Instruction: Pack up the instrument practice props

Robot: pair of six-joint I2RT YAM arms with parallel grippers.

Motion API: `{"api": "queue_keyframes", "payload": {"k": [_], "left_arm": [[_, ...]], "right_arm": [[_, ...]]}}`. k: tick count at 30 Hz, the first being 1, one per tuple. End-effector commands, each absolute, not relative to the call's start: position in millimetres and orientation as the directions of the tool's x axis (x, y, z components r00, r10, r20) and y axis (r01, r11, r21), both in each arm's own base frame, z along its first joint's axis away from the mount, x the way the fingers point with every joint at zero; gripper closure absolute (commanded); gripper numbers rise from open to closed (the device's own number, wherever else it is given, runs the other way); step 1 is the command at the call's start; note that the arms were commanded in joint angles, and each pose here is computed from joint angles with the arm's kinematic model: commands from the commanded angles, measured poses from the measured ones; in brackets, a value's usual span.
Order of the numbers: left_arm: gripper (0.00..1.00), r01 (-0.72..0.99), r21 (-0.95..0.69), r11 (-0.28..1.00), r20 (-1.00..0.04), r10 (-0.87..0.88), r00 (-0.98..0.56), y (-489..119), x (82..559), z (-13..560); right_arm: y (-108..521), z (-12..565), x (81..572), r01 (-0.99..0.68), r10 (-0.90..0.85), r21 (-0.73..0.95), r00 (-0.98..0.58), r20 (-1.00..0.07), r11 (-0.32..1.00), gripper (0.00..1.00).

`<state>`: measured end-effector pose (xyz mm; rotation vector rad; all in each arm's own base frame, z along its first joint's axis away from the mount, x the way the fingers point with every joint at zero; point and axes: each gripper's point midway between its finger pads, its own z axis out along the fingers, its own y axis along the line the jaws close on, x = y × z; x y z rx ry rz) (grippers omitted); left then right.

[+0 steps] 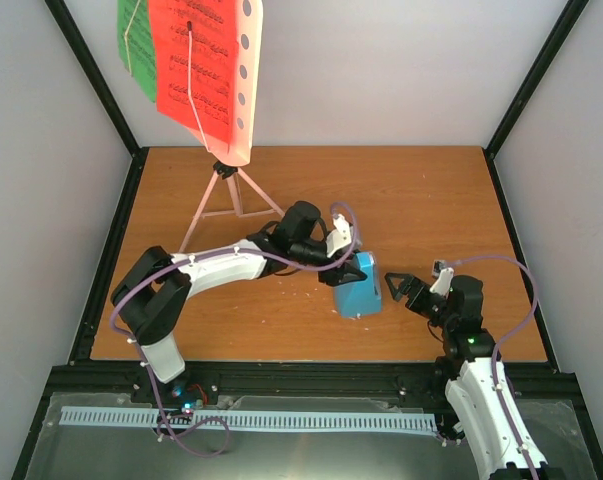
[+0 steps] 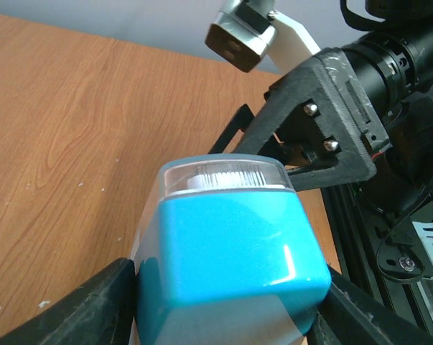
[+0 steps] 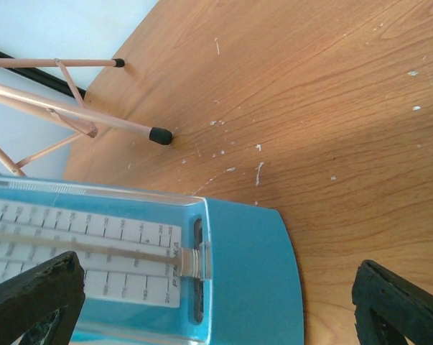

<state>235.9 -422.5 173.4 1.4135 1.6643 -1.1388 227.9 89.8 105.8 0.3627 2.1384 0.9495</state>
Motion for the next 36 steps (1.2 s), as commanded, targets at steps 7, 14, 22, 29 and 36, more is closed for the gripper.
{"api": "queue_keyframes", "payload": {"k": [7,14,22,29,36], "left_arm": [[0.48,0.927,-0.359,0.112,-0.866,0.329,-0.375,-376.8,273.6,182.5],[0.50,0.899,-0.423,0.110,-0.841,0.322,-0.435,-360.7,288.9,181.3],[0.50,0.893,-0.437,0.106,-0.832,0.330,-0.446,-361.6,292.3,179.4],[0.50,0.897,-0.429,0.106,-0.835,0.332,-0.439,-360.8,291.6,180.7],[0.50,0.901,-0.423,0.101,-0.839,0.334,-0.431,-360.7,291.0,182.3]], "right_arm": [[104.2,113.3,227.6,-0.177,0.469,0.733,-0.665,-0.581,0.656,0.00],[119.5,121.4,230.0,-0.305,0.346,0.607,-0.601,-0.720,0.734,0.00],[162.6,107.4,228.3,-0.415,0.099,0.390,-0.569,-0.816,0.822,0.00],[190.3,86.2,234.0,-0.393,-0.058,0.228,-0.596,-0.800,0.891,0.00],[215.3,65.5,230.7,-0.442,-0.204,0.101,-0.591,-0.781,0.891,0.00]]}}
